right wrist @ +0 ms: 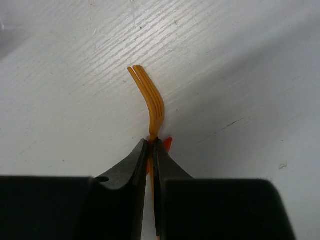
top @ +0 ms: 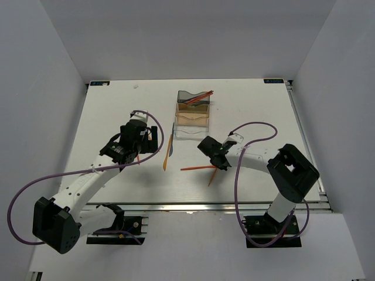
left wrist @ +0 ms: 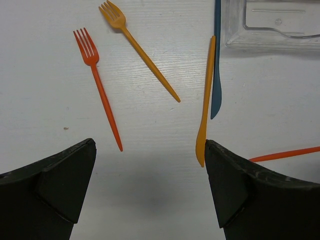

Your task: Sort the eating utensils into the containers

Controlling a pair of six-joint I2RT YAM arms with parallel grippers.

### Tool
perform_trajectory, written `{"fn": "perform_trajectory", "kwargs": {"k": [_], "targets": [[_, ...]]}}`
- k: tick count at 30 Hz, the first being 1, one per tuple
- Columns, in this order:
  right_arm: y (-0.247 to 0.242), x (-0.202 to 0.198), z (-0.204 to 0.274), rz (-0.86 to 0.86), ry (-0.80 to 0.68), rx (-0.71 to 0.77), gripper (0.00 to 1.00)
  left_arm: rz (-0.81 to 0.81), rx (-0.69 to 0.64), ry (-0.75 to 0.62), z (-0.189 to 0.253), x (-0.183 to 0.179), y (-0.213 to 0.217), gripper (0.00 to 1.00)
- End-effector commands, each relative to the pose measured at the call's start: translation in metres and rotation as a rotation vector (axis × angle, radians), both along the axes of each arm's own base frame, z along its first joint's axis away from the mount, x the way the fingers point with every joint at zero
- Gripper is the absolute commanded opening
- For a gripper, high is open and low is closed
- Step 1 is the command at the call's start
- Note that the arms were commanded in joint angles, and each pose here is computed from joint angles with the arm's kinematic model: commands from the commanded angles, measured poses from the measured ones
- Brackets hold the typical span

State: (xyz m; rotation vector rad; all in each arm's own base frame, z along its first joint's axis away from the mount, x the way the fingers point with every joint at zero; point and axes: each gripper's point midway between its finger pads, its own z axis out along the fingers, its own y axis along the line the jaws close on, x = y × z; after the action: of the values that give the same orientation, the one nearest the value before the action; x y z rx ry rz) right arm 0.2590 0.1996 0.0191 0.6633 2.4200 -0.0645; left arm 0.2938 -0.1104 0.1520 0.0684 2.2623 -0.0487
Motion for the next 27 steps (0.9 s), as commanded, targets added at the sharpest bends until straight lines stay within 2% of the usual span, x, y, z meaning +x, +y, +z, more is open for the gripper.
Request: {"fn": "perform_trajectory", "kwargs": {"k": [1, 3, 11, 16, 18, 19, 21, 22, 24, 25, 27], "targets": [[0.001, 0.011, 0.007, -0.040, -0.041, 0.007, 0.10, -0.017, -0.019, -0.022, 0.005, -0.001, -0.003, 0.98], [0.001, 0.012, 0.011, -0.037, -0.044, 0.010, 0.05, -0.018, -0.018, -0.018, 0.004, -0.001, -0.003, 0.98], [0.008, 0.018, 0.047, -0.019, -0.127, 0.082, 0.00, -0.023, -0.018, -0.014, 0.003, -0.001, -0.004, 0.98], [0.027, 0.030, 0.077, 0.138, -0.227, 0.139, 0.00, 0.011, -0.009, -0.047, 0.012, 0.000, 0.004, 0.98], [0.058, 0.047, 0.111, 0.285, -0.363, 0.232, 0.00, 0.040, -0.006, -0.076, 0.019, 0.000, 0.009, 0.98], [0.064, 0.055, 0.126, 0.453, -0.423, 0.142, 0.00, 0.072, -0.003, -0.109, 0.026, 0.001, 0.016, 0.98], [0.083, 0.070, 0.151, 0.610, -0.511, 0.082, 0.00, 0.104, -0.005, -0.146, 0.035, 0.001, 0.022, 0.98], [0.093, 0.086, 0.182, 0.725, -0.591, -0.033, 0.00, 0.131, -0.008, -0.179, 0.043, 0.000, 0.028, 0.98], [0.109, 0.106, 0.187, 0.856, -0.612, -0.180, 0.00, 0.158, -0.010, -0.209, 0.050, -0.001, 0.034, 0.98], [0.121, 0.125, 0.198, 0.939, -0.639, -0.299, 0.00, 0.164, -0.009, -0.216, 0.050, -0.002, 0.036, 0.98], [0.137, 0.141, 0.209, 1.044, -0.667, -0.381, 0.00, 0.169, -0.013, -0.237, 0.055, -0.004, 0.038, 0.98]]}}
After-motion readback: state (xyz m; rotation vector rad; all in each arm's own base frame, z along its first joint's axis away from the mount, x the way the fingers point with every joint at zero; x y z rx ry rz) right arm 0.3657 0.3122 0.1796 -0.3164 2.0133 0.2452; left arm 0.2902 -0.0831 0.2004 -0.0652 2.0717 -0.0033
